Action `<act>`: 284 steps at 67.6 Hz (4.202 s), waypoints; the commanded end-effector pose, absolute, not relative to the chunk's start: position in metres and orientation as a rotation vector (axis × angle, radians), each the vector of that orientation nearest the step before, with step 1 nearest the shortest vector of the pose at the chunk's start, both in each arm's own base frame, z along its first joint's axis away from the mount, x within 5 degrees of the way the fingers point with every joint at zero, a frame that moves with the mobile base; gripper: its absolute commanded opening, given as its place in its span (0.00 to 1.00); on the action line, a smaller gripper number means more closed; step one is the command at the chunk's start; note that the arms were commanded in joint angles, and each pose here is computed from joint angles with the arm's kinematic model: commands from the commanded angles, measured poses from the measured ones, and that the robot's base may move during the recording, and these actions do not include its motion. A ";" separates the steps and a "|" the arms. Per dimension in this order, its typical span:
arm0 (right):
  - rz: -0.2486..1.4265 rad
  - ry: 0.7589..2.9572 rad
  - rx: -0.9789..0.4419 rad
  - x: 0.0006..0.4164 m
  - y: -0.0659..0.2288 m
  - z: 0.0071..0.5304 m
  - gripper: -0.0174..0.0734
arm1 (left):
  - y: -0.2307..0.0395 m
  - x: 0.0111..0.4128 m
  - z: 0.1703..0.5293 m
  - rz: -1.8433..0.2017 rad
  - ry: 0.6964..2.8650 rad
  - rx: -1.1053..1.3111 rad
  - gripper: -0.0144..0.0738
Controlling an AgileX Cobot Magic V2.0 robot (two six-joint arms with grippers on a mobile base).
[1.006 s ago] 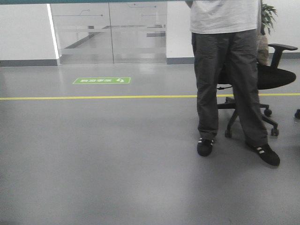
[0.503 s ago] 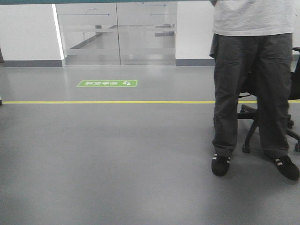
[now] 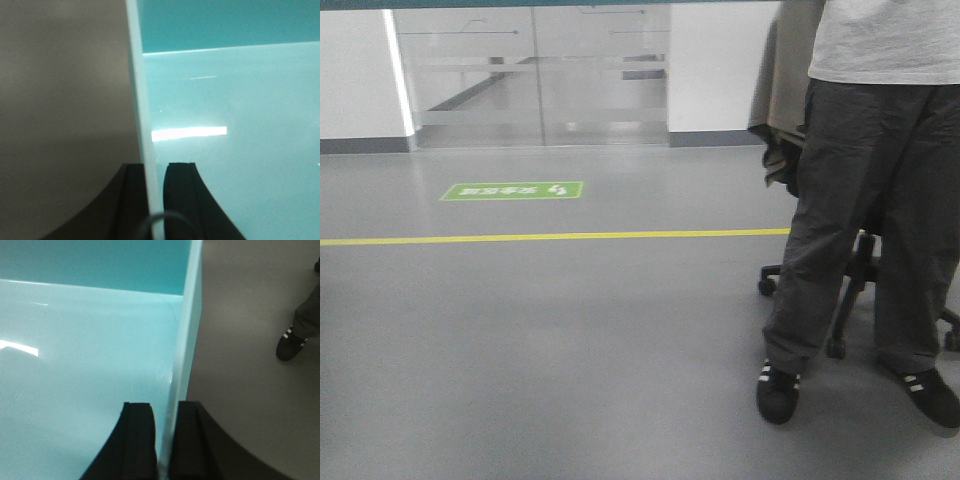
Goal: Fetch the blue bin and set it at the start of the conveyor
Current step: 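Carry the teal bin in both grippers, driving toward the red conveyor, then approach the conveyor's near end holding the bin above the belt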
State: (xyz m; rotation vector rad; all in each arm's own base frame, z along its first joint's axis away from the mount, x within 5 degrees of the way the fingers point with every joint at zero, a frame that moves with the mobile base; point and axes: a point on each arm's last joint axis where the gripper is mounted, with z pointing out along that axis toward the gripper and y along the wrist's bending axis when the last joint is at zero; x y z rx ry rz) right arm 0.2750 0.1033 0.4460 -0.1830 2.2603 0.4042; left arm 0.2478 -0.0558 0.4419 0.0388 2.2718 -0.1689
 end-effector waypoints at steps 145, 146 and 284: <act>0.428 1.825 -0.140 0.288 0.101 0.486 0.02 | -0.032 0.250 0.457 0.222 2.134 0.106 0.04; 0.428 1.825 -0.140 0.288 0.101 0.486 0.02 | -0.032 0.250 0.457 0.221 2.130 0.106 0.04; 0.436 1.829 -0.138 0.287 0.102 0.485 0.02 | -0.043 0.261 0.480 0.114 1.846 0.160 0.04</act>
